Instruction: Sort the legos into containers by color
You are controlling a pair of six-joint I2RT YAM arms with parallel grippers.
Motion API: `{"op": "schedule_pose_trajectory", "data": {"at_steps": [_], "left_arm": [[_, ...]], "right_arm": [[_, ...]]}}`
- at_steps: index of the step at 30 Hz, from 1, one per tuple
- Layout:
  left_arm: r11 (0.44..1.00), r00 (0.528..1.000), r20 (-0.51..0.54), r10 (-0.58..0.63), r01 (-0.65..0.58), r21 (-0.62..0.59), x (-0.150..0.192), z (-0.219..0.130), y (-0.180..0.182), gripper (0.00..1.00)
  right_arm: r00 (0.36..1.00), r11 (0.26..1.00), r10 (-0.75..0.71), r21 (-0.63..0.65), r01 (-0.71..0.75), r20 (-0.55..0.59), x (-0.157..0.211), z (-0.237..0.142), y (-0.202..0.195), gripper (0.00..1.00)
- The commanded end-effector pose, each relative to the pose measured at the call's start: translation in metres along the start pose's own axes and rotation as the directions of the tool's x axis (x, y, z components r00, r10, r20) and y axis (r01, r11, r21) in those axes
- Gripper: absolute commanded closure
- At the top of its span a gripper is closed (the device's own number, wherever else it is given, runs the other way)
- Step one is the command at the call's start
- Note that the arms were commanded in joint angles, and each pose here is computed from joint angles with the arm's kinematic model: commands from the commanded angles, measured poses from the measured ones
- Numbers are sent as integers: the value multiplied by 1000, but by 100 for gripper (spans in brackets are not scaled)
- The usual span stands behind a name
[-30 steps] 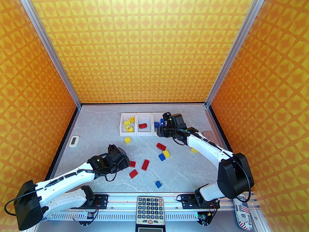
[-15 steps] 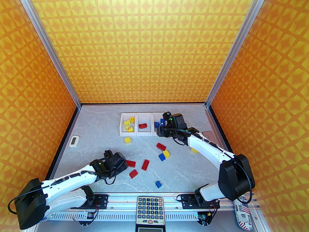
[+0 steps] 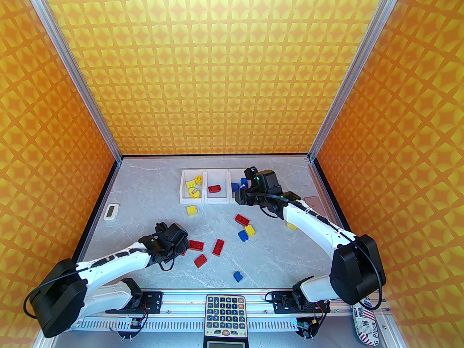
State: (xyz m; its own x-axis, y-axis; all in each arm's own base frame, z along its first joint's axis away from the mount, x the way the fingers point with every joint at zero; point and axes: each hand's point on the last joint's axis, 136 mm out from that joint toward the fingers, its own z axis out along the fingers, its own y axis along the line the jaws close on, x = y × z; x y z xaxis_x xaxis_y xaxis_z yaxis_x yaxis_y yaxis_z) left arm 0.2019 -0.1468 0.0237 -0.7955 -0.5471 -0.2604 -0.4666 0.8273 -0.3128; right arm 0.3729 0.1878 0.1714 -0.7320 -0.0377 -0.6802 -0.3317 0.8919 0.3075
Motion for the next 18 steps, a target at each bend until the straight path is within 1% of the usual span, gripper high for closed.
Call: {"op": "schedule_pose_trajectory", "data": {"at_steps": [1,7,10,13,18], "left_arm": [[999,1000,-19,24,-23,39,-1,1,-17,38],[998,998,-28,55,-55,14,0,7,-16,55],[997,996,-34,78,-78,-1,0,11,-18,61],[993,993,-31,116,-116,-15,-4,10,-24,65],[977,978,-2,211,-211,-20,-24,-4,-49,68]], "right_arm": [[1000,1000,-20,-14,20,5,2,-7,5,42],[1000,1000,-20,-9,20,5,2,-8,5,42],[1000,1000,-21,-8,21,5,2,-8,5,42],[1000,1000,-21,-5,21,7,1,-9,4,42],[1000,1000,-19,5,19,10,2,-8,2,42]]}}
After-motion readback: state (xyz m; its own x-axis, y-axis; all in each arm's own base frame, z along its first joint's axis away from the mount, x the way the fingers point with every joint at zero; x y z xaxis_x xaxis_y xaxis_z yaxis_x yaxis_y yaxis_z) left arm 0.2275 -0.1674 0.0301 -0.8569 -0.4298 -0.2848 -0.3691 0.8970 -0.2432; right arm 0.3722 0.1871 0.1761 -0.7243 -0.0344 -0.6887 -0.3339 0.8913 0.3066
